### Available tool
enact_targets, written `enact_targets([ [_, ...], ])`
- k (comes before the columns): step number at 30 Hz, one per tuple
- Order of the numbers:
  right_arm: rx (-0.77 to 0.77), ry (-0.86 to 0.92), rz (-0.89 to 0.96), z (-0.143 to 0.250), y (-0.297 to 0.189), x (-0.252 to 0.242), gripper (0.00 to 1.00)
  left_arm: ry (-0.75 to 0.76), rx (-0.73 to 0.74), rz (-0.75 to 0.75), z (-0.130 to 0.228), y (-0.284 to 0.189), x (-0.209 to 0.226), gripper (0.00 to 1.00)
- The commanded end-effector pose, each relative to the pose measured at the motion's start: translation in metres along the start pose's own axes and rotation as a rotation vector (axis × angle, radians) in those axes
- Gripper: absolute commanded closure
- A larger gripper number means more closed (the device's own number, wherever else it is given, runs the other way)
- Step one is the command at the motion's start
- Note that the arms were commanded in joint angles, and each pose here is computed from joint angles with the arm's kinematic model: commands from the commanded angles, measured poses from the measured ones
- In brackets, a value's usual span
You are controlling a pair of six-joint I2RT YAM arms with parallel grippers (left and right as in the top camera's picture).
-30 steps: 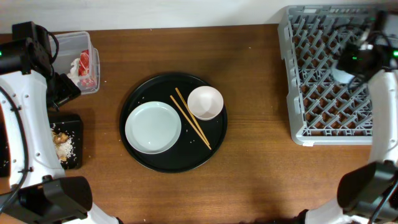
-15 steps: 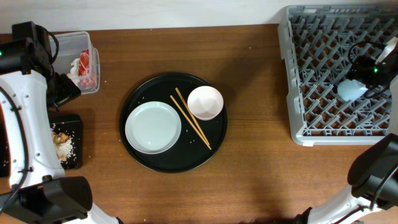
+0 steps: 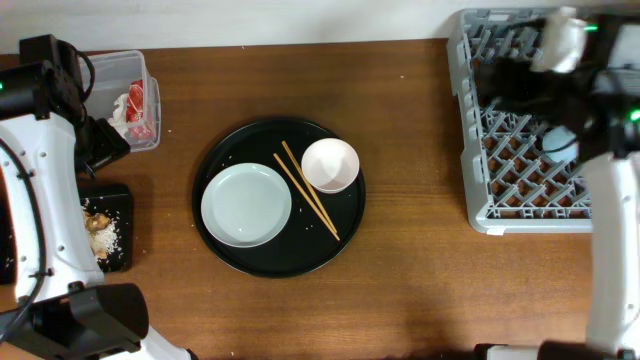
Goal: Sort waste into correct bins and load items into the dishwasher rack
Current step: 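Move the right gripper back to the white bowl on the tray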
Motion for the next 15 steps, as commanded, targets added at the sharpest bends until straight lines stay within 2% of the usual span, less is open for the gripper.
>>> enact_targets([
  [1, 0.075, -0.157, -0.172, 0.009, 0.031, 0.093, 0.00, -0.021, -0.012, 0.005, -0.001, -0.004, 0.004, 0.01],
  [3, 0.145, -0.231, -0.165, 0.023, 0.053, 0.125, 0.02, -0.021, -0.012, 0.005, -0.001, -0.004, 0.004, 0.01],
  [5, 0.224, -0.232, -0.151, 0.041, 0.076, 0.148, 0.02, -0.021, -0.012, 0.005, -0.001, -0.004, 0.004, 0.01],
  [10, 0.404, -0.310, -0.268, 0.096, 0.128, 0.222, 0.01, -0.021, -0.012, 0.005, -0.001, -0.004, 0.004, 0.01],
  [14, 0.471, -0.379, -0.225, 0.127, 0.157, 0.245, 0.00, -0.021, -0.012, 0.005, -0.001, -0.004, 0.004, 0.01],
  [15, 0.491, -0.374, -0.189, 0.135, 0.164, 0.246, 0.04, -0.021, -0.012, 0.005, -0.001, -0.004, 0.004, 0.01],
])
Point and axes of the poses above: each gripper's point midway between its finger pads, its own y axis out along the fingers, its own x axis along the line the jaws close on, z = x × y, the point moved 3 cm from there along -y, back along the fingers, and after that the axes turned 14 degrees about -y, right-handed, at the moved point
